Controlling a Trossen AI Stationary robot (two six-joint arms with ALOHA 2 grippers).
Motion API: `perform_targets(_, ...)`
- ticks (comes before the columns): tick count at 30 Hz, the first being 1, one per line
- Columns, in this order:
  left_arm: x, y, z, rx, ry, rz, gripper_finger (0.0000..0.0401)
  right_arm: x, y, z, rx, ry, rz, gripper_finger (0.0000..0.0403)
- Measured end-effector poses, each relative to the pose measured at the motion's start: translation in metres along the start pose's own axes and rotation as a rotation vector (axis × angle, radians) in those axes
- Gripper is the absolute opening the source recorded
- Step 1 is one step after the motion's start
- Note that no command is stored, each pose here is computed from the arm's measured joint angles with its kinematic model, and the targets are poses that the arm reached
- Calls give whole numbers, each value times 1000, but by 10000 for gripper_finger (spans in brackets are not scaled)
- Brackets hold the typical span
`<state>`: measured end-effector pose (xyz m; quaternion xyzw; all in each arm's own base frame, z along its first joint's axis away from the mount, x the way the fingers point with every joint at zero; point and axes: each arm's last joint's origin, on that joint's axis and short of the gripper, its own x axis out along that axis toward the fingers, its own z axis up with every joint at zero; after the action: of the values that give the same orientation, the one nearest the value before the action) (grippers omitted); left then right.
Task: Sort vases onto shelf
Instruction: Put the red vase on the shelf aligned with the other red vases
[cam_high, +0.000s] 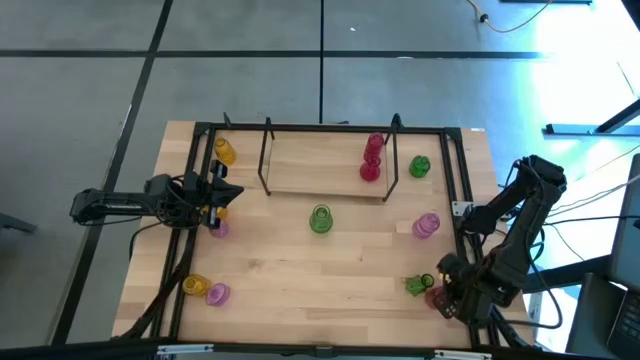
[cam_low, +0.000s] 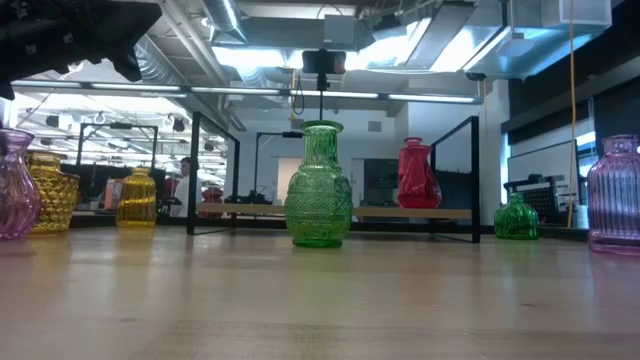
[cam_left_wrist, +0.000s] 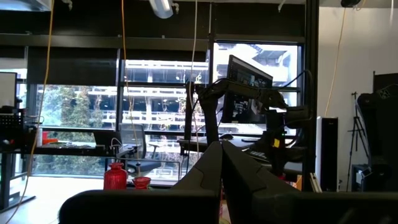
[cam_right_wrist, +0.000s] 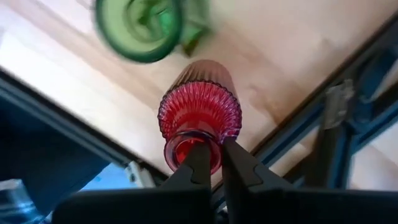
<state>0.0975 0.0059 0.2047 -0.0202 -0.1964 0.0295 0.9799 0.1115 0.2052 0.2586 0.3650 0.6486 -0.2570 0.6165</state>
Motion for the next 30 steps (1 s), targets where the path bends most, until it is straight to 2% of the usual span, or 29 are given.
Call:
perform_targets(14,0,0,0,0,-1,13,1,8,21,1,-61,1,111,0)
perform_targets(24,0,1,0,0,-1,22,1,3,51,23,-186,-68,138,0)
perform_targets(30,0,1,0,0,-1,22,1,4,59,38,-235,-87,117,0)
